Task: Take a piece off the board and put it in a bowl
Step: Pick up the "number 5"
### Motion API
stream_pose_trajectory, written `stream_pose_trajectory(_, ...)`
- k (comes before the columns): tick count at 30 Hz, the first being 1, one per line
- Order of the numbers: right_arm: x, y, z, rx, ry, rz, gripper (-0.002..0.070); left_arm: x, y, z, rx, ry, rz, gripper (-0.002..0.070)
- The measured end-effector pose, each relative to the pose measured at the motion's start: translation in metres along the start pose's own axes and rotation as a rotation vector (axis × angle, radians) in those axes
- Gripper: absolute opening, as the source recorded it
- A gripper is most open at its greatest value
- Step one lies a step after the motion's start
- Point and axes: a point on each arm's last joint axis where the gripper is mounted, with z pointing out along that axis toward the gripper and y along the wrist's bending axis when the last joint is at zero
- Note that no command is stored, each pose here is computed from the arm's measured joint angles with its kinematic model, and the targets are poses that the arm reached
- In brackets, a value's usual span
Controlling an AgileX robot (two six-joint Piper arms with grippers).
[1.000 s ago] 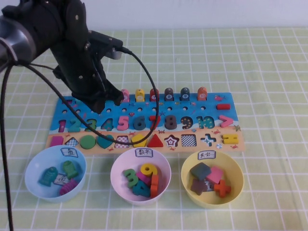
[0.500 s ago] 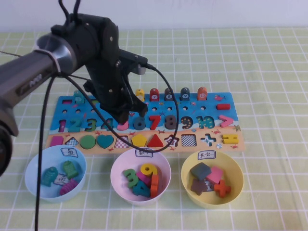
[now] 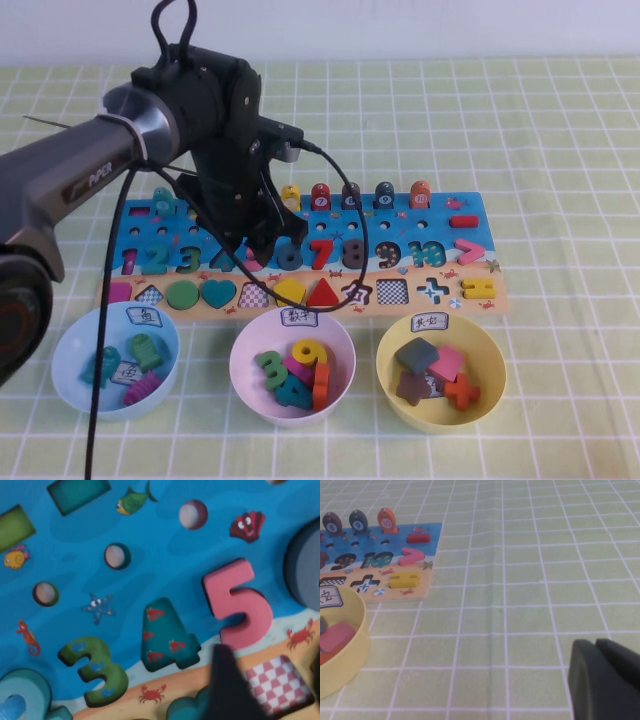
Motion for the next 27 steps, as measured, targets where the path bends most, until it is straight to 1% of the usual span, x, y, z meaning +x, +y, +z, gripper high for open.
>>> stream_pose_trajectory(2,0.000,0.000,0.000,0.000,0.000,0.000,-0.0017,-0.001,0.001,0.000,-0.007,-0.012,-0.032,0.0389)
stream_pose_trajectory(3,0.000,0.000,0.000,0.000,0.000,0.000,-0.0017,-0.002,0.001,0.000,-0.007,-0.021,-0.045,0.0426)
stream_pose_trajectory(5,0.000,0.000,0.000,0.000,0.000,0.000,-0.0017,-0.004,0.001,0.001,-0.009,-0.039,-0.072,0.0460)
stream_pose_trajectory(6,0.000,0.000,0.000,0.000,0.000,0.000,-0.0017,-0.004,0.001,0.002,-0.009,-0.043,-0.081,0.0465)
stream_pose_trajectory(14,0.000,0.000,0.000,0.000,0.000,0.000,-0.0017,-0.006,0.000,0.023,-0.010,-0.014,-0.092,0.0450)
stream_pose_trajectory(20,0.000,0.000,0.000,0.000,0.000,0.000,-0.0017,-0.007,0.000,0.023,-0.010,-0.021,-0.093,0.0435)
stream_pose_trajectory(23,0.000,0.000,0.000,0.000,0.000,0.000,-0.0017,-0.007,0.000,0.023,-0.011,-0.028,-0.095,0.0412)
stream_pose_trajectory(27,0.000,0.000,0.000,0.000,0.000,0.000,-0.0017,-0.007,0.002,0.024,-0.029,-0.031,-0.086,0.0361)
